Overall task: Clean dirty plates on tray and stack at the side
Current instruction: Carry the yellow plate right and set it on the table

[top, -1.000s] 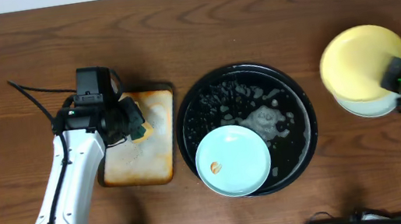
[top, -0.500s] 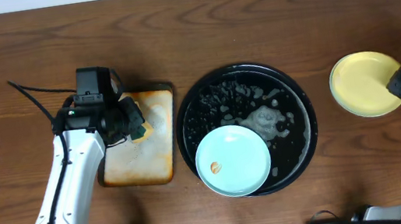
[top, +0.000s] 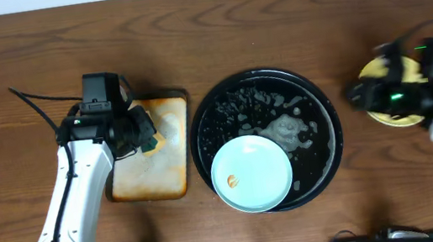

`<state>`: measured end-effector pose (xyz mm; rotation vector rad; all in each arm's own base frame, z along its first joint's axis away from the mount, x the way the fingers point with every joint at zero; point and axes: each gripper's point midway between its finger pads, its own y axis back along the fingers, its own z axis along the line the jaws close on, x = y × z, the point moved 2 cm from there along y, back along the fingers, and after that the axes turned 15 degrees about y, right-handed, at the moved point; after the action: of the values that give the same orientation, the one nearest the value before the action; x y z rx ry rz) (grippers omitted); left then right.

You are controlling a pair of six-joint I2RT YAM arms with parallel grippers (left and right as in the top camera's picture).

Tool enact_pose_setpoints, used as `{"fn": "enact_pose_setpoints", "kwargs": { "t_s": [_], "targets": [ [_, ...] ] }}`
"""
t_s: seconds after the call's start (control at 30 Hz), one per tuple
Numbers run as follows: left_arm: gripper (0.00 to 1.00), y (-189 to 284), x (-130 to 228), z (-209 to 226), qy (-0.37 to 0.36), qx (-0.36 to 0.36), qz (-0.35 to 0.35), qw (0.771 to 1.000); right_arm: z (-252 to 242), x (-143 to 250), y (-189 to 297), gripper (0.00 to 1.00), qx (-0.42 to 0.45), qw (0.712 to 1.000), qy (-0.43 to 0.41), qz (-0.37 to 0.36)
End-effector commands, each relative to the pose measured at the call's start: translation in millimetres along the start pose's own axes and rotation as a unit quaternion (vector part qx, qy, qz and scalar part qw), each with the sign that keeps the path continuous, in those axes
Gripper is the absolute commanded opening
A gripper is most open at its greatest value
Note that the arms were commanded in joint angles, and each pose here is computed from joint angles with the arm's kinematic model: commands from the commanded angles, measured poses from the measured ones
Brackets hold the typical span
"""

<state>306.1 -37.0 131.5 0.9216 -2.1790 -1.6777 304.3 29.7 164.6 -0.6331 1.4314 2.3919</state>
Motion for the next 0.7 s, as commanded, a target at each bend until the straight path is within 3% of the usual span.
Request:
{"fn": "enact_pose_setpoints", "kwargs": {
  "t_s": [0.0,0.23,0.67],
  "targets": [
    [0.09,-4,5,8,-0.025,-0.017,0.011,0.999,32,23,-25,0.40,0.005,0.992,0.097,0.075],
    [0.08,-16,-6,34,-0.041,-0.097,-0.019,0.994,72,46,-52,0.43,0.015,0.973,0.185,0.135],
    [0.08,-110,16,45,-0.115,-0.097,0.087,0.985,76,56,-54,0.43,0.024,0.968,0.195,0.159]
  ]
}}
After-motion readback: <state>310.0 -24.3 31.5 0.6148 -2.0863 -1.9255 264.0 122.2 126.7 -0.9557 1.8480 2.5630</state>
